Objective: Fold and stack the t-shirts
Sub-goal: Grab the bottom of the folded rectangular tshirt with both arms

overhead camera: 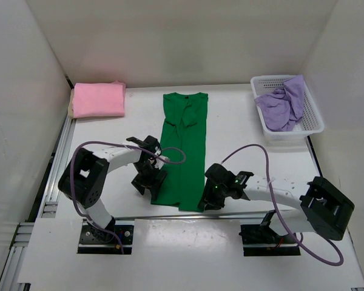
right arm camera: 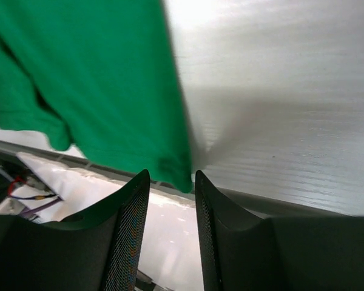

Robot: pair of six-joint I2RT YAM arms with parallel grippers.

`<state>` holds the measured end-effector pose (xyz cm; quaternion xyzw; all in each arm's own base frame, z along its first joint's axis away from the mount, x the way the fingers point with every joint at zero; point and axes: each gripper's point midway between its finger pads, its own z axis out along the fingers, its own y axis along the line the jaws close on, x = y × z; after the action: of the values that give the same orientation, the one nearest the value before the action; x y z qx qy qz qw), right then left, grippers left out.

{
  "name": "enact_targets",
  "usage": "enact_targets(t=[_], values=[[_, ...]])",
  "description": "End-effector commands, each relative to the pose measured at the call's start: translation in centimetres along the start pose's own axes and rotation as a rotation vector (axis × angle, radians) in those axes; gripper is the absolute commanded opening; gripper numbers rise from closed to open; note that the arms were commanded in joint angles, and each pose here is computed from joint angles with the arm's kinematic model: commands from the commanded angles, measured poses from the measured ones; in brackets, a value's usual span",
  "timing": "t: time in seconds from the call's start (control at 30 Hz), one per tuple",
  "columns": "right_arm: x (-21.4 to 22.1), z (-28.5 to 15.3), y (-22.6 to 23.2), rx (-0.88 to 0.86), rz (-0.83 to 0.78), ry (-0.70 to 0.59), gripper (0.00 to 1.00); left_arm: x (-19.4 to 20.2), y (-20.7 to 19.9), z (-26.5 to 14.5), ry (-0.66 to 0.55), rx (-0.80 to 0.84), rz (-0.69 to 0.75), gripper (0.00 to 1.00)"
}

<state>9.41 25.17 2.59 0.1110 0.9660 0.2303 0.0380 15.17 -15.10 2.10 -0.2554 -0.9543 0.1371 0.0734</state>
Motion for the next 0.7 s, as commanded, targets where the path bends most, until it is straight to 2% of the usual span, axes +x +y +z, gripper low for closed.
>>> enact_targets(t=[0.0,0.1,0.2,0.23,0.27,0.33,0.37,0.4,0.43,0.47,0.53,0.63,0.67], values=[[0.0,0.4,0.6,0.016,-0.003,-0.002,0.41,-2.5,-1.5,-0.2,-0.070,0.040,0.056,0.76],[0.7,0.8,0.8,0.030,-0.019,0.024,0.41,-2.2,-2.3,0.3,-0.070,0.084,0.068,0.75],[1.1,1.1,0.6,0.044,-0.003,0.052,0.40,-1.4,-3.3,1.4,-0.034,0.132,0.079,0.66],[1.1,1.1,0.6,0.044,-0.003,0.052,0.38,-1.3,-3.5,1.5,-0.029,0.131,0.090,0.57],[1.2,1.1,0.9,0.040,0.007,0.063,0.36,-1.2,-3.5,1.7,-0.020,0.131,0.087,0.52],[1.3,1.3,1.5,0.030,-0.006,0.077,0.23,-1.2,-4.2,1.6,-0.018,0.175,0.088,0.39],[1.3,1.1,1.9,0.018,-0.021,0.084,0.17,-1.1,-4.4,1.5,-0.018,0.187,0.088,0.22],[1.2,0.9,2.5,0.004,-0.034,0.080,0.12,-1.6,-4.5,1.3,-0.029,0.188,0.092,0.17],[1.2,0.9,2.5,0.004,-0.034,0.080,0.04,-1.6,-4.5,1.3,-0.029,0.188,0.092,0.16],[0.9,0.6,2.8,-0.001,-0.036,0.064,0.01,-2.2,-4.8,0.5,-0.053,0.189,0.103,0.14],[-0.2,-0.5,3.6,-0.037,-0.021,0.028,0.01,-2.5,-5.1,-0.5,-0.075,0.180,0.111,0.10],[-2.2,-2.5,3.9,-0.052,-0.023,-0.035,0.01,-2.9,-5.7,-2.8,-0.088,0.172,0.116,0.10],[-3.2,-3.6,4.9,-0.072,-0.032,-0.064,0.01,-4.0,-5.6,-4.3,-0.131,0.173,0.109,0.10]])
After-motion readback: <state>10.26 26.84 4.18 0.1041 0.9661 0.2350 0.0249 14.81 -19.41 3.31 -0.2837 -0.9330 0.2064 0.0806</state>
